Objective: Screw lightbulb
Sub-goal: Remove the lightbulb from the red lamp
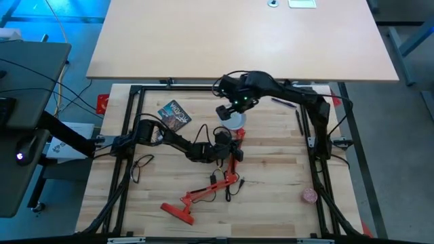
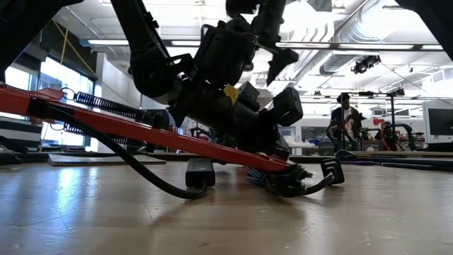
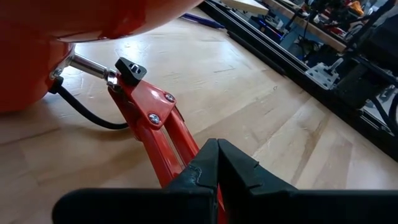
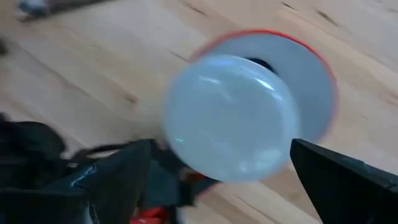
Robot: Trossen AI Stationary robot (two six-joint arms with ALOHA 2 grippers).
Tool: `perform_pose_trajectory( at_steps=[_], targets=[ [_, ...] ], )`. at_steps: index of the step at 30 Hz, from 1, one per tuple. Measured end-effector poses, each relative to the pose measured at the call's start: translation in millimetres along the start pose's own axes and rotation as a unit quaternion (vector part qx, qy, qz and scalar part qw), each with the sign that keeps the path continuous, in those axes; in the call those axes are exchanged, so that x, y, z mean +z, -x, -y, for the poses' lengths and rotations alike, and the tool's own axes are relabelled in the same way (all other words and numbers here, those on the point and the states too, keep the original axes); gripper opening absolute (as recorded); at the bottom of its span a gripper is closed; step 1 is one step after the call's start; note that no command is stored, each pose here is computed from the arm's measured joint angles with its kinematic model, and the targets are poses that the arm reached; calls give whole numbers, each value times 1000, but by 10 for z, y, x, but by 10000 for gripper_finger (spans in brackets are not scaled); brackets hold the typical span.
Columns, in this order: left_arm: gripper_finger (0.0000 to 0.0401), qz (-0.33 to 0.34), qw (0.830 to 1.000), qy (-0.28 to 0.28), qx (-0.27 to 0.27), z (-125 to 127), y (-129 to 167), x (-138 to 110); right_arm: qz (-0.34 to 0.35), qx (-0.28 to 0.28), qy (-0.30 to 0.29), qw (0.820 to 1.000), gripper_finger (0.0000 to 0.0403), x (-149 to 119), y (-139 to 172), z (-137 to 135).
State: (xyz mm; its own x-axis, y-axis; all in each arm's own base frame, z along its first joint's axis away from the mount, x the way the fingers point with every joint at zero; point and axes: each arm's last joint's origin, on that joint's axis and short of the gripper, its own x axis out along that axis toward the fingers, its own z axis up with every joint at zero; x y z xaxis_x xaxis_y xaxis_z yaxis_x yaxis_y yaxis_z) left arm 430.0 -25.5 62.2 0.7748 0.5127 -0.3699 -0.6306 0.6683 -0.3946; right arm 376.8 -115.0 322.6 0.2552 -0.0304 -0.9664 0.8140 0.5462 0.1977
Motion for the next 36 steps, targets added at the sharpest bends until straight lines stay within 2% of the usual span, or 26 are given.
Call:
perform_pose_trajectory(
  at_steps=[3, 10, 14, 21, 25, 28, 31, 36],
  targets=[
    [0, -4, 1000, 1, -6, 4, 0, 1, 15, 9, -2, 1000, 382, -1, -3, -54],
    [0, -5, 1000, 0, -7, 5, 0, 0, 19, -59, -1, 998, 382, -35, -26, 8],
    [0, -7, 1000, 0, -9, 6, 0, -1, 6, -51, 20, 998, 382, 9, -113, 5],
    [0, -8, 1000, 0, -11, 8, 0, 0, -15, -37, 108, 993, 382, 66, -212, 85],
    [0, -8, 1000, -1, -11, 6, -2, 2, -45, -8, 166, 985, 382, 121, -208, 190],
    [0, -8, 1000, -7, -11, 0, -8, 8, -59, -10, 197, 979, 379, 150, -196, 280],
    [0, -9, 1000, -7, -11, -7, -14, 13, -53, -2, 204, 978, 349, 186, -194, 306],
    [0, -9, 1000, -10, -11, -22, -28, 26, -29, -1, 209, 977, 234, 212, -212, 252]
  ],
)
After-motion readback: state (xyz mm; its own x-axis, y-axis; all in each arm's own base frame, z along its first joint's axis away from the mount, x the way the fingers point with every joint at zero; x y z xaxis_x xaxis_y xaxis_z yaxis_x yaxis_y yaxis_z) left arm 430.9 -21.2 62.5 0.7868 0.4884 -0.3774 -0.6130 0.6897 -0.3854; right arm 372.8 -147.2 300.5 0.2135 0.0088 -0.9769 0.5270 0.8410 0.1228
